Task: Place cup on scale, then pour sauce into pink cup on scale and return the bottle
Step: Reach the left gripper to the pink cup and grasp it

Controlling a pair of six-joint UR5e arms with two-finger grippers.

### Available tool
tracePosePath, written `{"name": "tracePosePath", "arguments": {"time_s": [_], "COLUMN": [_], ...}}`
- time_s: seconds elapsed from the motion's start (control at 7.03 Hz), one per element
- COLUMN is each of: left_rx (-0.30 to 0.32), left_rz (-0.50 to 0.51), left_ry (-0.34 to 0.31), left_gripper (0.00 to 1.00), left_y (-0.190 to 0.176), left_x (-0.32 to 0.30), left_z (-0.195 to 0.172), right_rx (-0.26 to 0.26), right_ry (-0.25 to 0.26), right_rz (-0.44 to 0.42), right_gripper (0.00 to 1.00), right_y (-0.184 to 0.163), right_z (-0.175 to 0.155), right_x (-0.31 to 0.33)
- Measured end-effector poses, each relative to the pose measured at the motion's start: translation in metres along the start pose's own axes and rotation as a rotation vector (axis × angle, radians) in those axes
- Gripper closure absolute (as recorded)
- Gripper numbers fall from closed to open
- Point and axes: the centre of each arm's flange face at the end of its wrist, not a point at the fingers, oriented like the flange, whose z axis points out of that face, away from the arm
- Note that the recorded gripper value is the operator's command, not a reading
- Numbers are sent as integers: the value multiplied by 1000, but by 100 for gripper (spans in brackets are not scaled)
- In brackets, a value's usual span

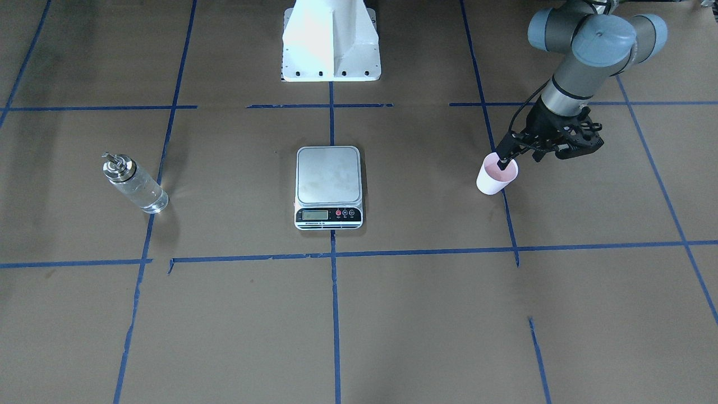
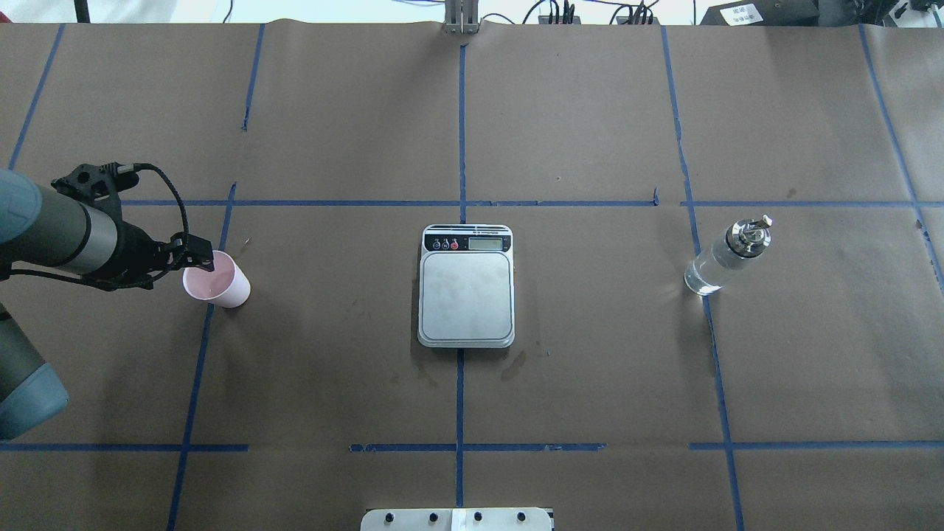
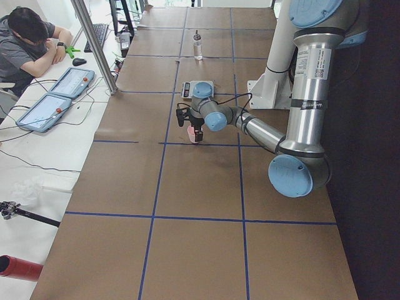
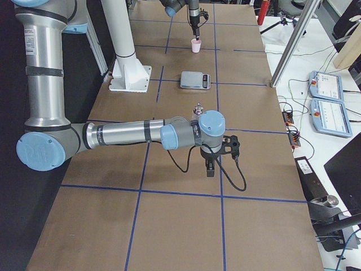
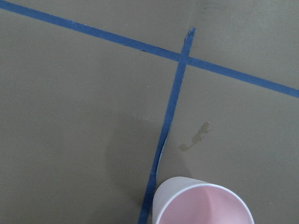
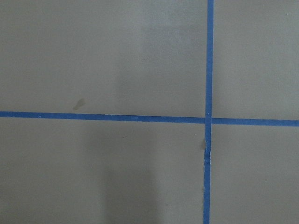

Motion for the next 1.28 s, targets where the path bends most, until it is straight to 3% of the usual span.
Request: {"name": "tracePosePath", "arguments": {"time_s": [0.28,0.43,0.71,0.85,1.28], "left_rx": [-15,-23,-30,-32,-34], "left_rz": [4,6,11,11,5], "left_ry": [-17,-23,-23,-23,-17], "left_gripper": [3,10,94,100,100], "left_y": [3,5,7,7,8], "left_x": [-1,0,2,2,5], "left_z": [14,20,23,23,19], "right_rx": [3,4,4,5,5], "right_ry": [0,0,0,-1,-1], "right_rz": [-5,-6,-7,-7,-8], "right_gripper": [0,0,0,0,0], "right_y": [0,0,0,0,0], "right_z": [-1,-2,-2,-3,-3], "right_x": [-1,-2,-2,-3,-3]}}
